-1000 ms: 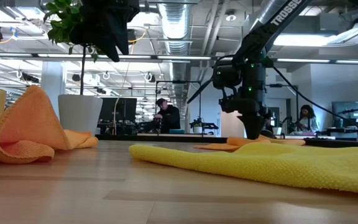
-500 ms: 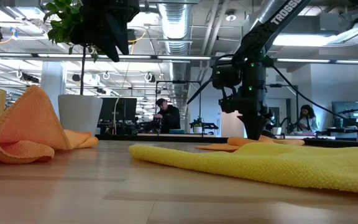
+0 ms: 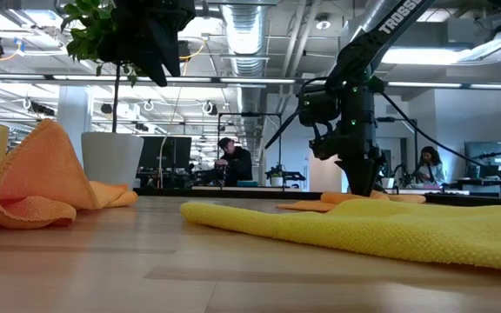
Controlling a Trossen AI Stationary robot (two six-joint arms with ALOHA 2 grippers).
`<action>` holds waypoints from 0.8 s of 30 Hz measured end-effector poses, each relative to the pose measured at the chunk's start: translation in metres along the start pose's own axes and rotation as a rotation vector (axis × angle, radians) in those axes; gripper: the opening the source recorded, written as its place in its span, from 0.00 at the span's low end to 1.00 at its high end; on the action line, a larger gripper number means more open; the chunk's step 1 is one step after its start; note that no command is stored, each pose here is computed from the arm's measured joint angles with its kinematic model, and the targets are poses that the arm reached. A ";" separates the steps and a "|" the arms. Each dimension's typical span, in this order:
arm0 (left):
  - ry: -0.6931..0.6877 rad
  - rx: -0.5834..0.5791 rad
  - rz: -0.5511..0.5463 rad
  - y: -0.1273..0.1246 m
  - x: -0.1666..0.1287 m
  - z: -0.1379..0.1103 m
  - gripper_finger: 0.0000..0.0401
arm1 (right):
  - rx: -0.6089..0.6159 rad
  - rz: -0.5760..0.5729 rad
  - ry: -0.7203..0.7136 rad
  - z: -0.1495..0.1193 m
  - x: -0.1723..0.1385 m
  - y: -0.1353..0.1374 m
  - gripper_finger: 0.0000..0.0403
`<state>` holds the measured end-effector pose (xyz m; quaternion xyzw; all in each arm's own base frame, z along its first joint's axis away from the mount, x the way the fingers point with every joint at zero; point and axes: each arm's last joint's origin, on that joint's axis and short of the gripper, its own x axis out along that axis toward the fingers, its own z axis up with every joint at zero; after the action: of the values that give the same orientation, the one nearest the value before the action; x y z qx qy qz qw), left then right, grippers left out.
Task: Fold microfiber towels
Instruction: Fold the top orange microfiber towel
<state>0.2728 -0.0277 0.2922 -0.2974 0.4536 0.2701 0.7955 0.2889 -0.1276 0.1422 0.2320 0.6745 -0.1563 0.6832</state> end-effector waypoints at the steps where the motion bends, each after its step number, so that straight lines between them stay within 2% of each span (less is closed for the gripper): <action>1: 0.000 0.000 0.000 0.000 0.000 0.000 0.34 | 0.001 -0.001 0.006 -0.001 0.000 0.000 0.39; 13: 0.001 0.000 0.000 0.000 0.000 0.000 0.34 | -0.005 0.006 0.012 -0.002 0.000 0.002 0.35; 24: 0.001 0.000 0.000 0.000 0.000 0.000 0.34 | -0.027 0.034 -0.052 0.006 -0.009 0.007 0.32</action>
<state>0.2729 -0.0278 0.2920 -0.2976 0.4540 0.2700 0.7952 0.2975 -0.1260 0.1514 0.2300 0.6547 -0.1418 0.7060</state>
